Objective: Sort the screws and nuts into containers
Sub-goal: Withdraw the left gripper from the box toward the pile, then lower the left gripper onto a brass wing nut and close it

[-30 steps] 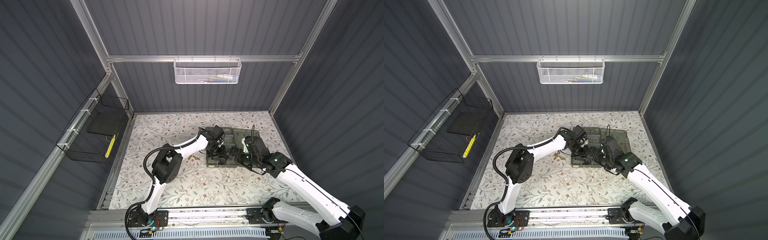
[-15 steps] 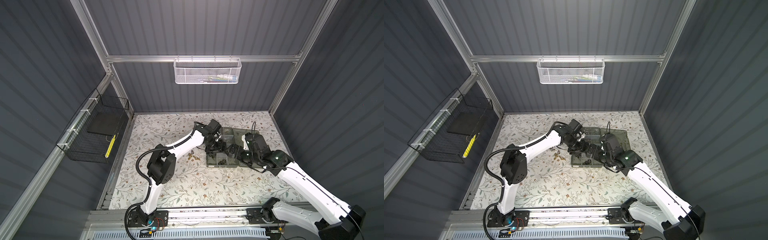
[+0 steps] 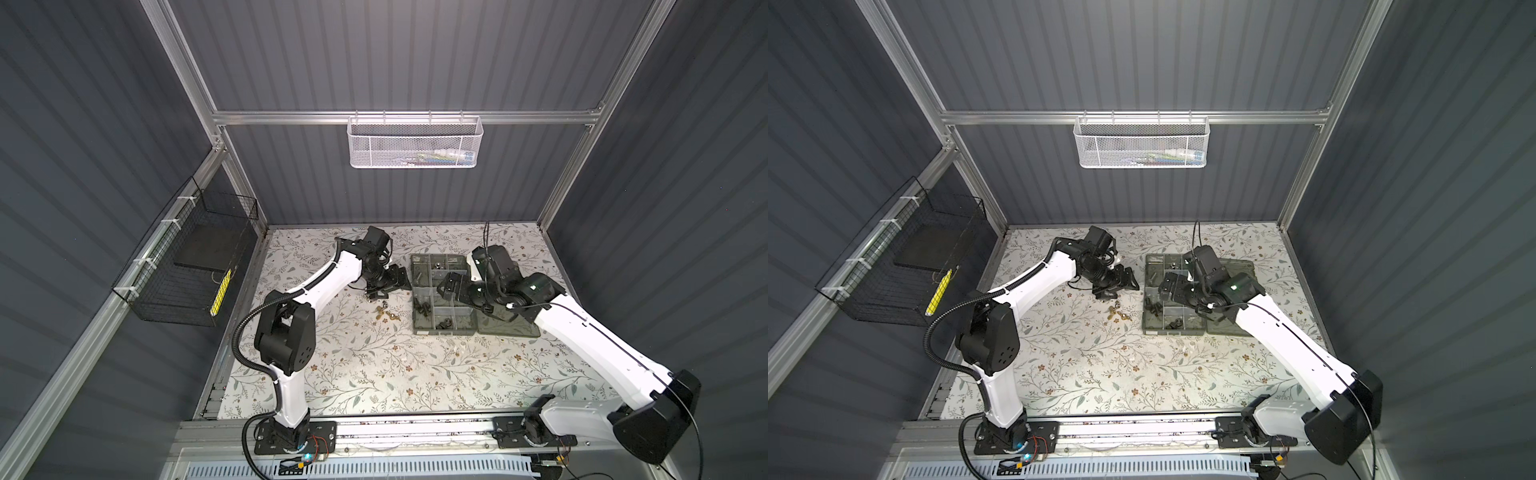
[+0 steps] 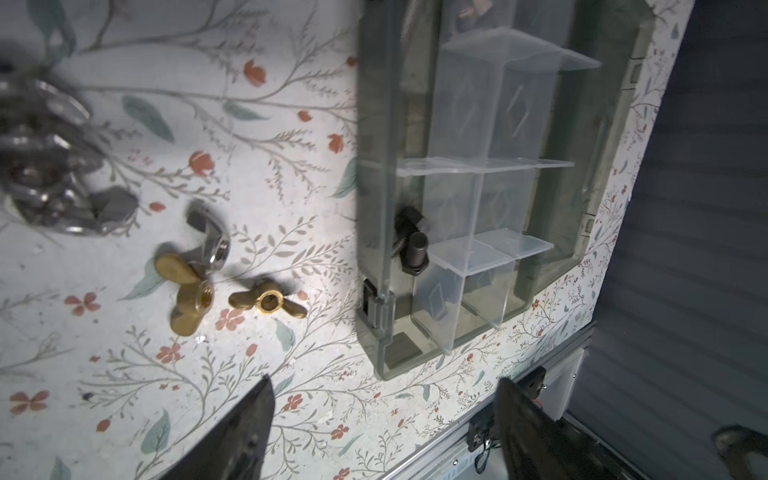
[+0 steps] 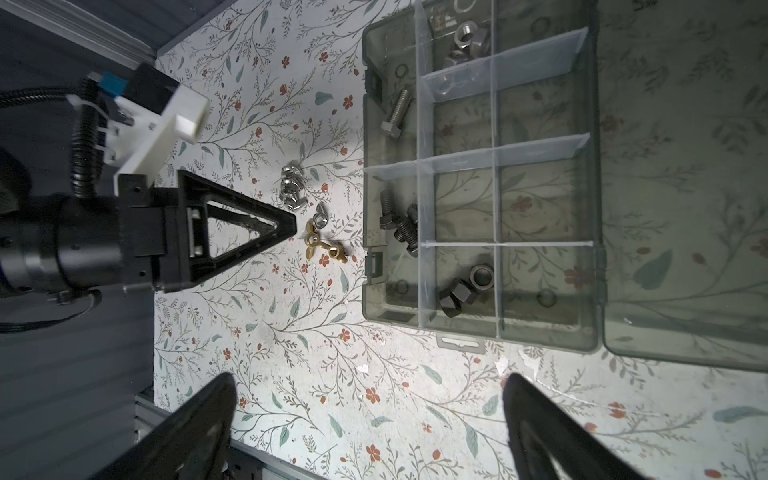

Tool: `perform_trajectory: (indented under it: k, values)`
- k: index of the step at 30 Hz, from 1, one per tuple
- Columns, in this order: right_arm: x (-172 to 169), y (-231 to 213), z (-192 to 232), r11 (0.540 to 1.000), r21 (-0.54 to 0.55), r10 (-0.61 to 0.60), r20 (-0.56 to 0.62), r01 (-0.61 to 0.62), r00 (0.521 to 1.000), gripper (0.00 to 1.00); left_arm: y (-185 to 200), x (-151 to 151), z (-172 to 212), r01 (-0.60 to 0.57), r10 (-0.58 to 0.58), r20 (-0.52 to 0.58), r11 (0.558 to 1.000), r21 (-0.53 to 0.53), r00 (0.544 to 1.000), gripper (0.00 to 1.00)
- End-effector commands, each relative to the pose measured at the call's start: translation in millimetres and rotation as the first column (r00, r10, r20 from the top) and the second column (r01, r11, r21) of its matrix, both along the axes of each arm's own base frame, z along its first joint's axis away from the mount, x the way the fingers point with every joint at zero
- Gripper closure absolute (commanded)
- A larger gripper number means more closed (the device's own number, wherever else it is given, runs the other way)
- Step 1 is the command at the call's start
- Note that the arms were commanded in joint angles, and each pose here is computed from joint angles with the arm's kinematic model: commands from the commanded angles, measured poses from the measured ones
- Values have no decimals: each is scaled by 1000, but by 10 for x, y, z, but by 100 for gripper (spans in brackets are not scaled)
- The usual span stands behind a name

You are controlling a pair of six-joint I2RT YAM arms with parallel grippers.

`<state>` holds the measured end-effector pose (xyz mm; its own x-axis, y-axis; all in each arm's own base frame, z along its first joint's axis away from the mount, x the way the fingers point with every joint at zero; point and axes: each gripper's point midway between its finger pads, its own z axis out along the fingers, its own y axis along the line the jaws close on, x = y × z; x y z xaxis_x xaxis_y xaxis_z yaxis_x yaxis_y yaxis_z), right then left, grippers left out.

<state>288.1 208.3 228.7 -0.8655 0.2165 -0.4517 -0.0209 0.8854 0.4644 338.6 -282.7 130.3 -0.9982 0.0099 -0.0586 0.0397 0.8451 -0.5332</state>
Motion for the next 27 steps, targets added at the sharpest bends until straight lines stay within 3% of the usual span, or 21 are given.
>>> perform_trajectory:
  k: [1,4,12,27]
  values:
    - [-21,76,-15,998,-48,49,-7,-49,999,1,72,-97,-62,-10,9,-44,1000,-24,999,30]
    - [-32,185,-52,996,-53,70,-15,-71,997,1,87,-123,-215,-30,28,-79,999,-23,996,41]
    - [-134,371,-164,993,-58,100,-43,-103,994,1,139,-137,-513,-83,79,-157,996,-16,984,49]
    - [-257,255,-233,995,-60,75,-50,-78,996,1,288,-260,-963,-93,105,-244,994,62,964,56]
